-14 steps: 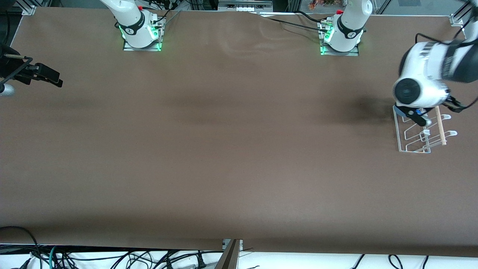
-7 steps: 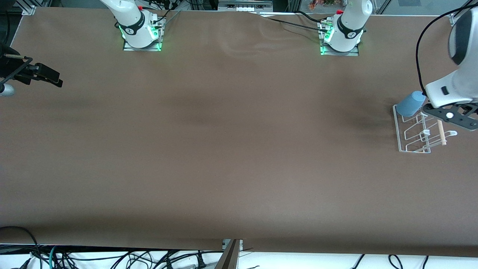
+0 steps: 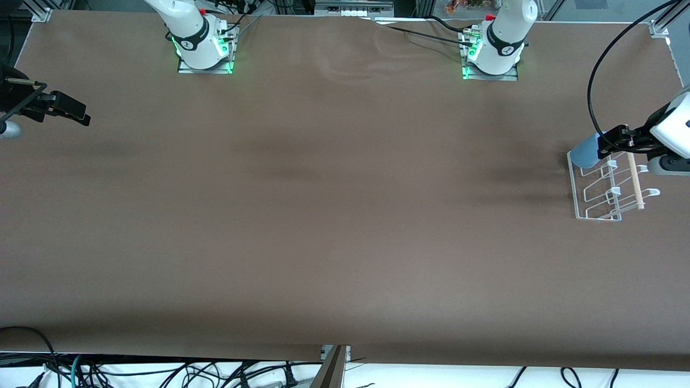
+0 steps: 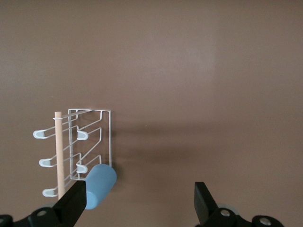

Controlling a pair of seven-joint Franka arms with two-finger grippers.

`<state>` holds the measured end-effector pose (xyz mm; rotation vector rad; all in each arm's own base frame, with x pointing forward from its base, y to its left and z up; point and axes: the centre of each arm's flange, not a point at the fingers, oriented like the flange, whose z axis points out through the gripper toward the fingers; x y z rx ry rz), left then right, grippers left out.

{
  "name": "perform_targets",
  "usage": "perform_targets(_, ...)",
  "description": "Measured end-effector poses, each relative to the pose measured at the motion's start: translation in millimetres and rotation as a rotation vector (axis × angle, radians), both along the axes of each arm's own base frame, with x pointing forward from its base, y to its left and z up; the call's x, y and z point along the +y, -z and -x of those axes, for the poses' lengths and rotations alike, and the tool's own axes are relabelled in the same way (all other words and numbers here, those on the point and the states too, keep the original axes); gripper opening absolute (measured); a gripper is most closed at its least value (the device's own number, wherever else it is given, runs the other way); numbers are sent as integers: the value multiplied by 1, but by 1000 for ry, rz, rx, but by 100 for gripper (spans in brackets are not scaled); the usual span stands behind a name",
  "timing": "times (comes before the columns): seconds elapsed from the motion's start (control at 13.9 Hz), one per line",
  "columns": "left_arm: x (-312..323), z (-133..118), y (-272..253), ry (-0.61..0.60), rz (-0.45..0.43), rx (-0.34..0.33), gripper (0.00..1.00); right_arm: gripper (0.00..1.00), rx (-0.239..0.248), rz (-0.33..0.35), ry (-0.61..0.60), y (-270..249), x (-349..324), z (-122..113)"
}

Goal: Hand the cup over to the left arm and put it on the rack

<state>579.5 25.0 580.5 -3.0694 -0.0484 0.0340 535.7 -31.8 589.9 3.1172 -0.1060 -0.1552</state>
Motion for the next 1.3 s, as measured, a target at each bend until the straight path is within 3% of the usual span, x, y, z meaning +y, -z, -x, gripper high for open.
perform_targets(0.29,-31,-1,-43,-30,17,-70,100,100,0,0,0,0,0,0)
perform_targets(0.65,-36,11,-51,-37,57,12,100,100,0,0,0,0,0,0)
perform_targets(1.3,-38,6,-38,-39,93,51,100,100,0,0,0,0,0,0)
